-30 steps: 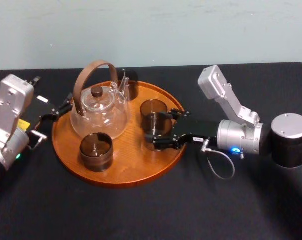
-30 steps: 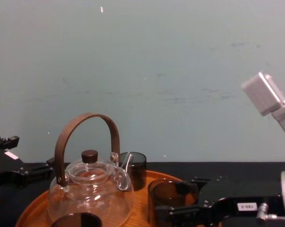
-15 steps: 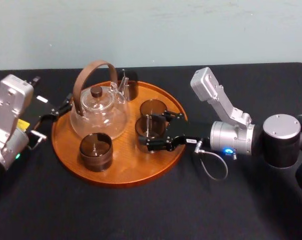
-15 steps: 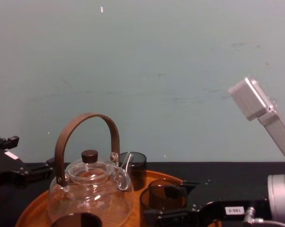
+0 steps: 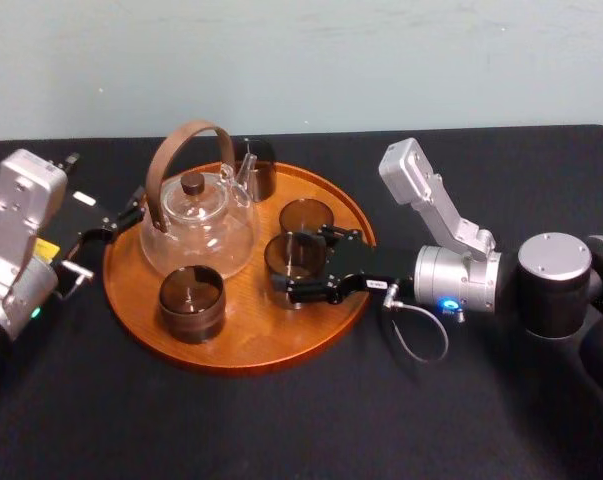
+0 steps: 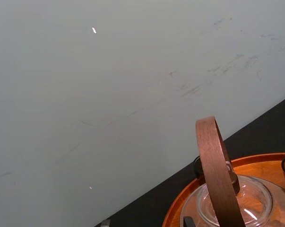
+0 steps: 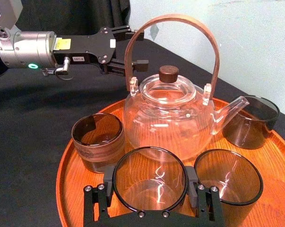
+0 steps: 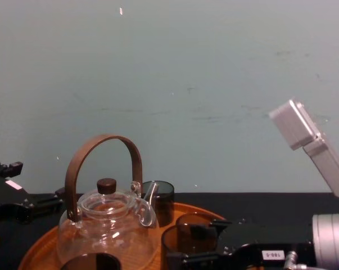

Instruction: Pick up the glass from the table and place it on the tray.

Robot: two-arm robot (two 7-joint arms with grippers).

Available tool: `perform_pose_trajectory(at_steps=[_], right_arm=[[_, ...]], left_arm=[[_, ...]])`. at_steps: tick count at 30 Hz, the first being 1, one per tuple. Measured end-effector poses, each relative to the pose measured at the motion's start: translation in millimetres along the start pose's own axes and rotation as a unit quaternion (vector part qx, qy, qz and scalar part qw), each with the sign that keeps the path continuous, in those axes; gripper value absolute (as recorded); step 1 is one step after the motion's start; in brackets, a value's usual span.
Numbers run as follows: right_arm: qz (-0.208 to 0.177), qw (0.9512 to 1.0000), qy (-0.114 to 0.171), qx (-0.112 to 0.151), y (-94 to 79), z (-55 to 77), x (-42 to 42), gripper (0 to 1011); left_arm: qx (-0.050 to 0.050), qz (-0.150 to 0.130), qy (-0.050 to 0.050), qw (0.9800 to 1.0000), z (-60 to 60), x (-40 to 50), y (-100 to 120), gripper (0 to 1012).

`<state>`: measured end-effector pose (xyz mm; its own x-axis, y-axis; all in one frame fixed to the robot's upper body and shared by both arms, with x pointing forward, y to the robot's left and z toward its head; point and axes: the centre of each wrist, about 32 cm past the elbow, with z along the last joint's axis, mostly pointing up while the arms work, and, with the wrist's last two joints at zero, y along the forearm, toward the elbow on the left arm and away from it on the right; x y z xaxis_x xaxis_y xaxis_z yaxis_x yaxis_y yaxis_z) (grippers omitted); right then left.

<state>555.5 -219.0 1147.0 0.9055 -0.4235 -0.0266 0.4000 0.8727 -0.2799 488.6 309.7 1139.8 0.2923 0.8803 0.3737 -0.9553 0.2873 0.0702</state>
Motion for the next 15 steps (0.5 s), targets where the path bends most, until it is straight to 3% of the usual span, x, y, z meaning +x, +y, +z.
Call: perform_pose_trajectory(at_steps=[15], right_arm=[[0.004, 0.9999, 0.011, -0.005, 9.5, -7.8, 3.0, 905]], left_arm=[[0.000, 0.000, 0.000, 1.0000, 0.0, 0.0, 0.0, 1001]])
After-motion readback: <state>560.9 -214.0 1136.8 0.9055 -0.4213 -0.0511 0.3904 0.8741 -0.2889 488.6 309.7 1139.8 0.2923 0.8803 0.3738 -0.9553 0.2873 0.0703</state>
